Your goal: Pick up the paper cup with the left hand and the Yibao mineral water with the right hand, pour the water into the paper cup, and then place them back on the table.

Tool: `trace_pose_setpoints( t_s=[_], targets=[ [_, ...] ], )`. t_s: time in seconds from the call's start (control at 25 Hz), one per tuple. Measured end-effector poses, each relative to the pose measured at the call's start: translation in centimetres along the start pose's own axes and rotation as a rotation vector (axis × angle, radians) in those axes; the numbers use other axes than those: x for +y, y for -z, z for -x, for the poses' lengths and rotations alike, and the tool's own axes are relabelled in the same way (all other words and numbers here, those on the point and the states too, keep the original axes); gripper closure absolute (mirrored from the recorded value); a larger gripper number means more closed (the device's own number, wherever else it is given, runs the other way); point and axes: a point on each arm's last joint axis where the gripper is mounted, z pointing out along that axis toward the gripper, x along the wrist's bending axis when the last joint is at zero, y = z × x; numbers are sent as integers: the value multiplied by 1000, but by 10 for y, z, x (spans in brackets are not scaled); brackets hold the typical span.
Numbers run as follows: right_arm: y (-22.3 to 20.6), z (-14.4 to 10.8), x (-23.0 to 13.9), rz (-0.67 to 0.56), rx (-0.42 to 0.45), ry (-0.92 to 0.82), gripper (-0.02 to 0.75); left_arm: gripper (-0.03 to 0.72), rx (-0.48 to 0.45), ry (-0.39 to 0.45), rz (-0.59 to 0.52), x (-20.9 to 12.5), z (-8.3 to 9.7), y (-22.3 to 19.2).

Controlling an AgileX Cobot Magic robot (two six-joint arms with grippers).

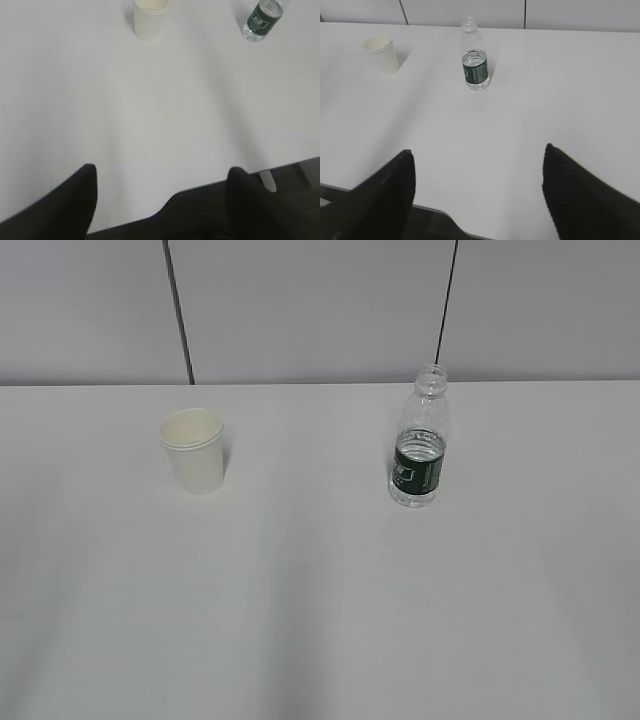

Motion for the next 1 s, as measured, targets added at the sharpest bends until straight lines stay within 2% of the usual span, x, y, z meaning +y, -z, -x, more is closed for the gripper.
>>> trace_pose_setpoints(
  t_s=[0.32,0.6,0.76,1.0],
  targets=[
    [9,-1,-23,69,4,9,153,202,-20,-20,165,-27,2,28],
    [-11,2,-35,-9,3,-1,153,202,-28,-30,240,-42,2,40],
    [-21,3,-41,-54,1,-6,153,202,-13,-34,248,-45,1,41],
    [-42,10,-56,-144,-45,-1,153,202,23,-34,192,-55,-5,22]
  ],
)
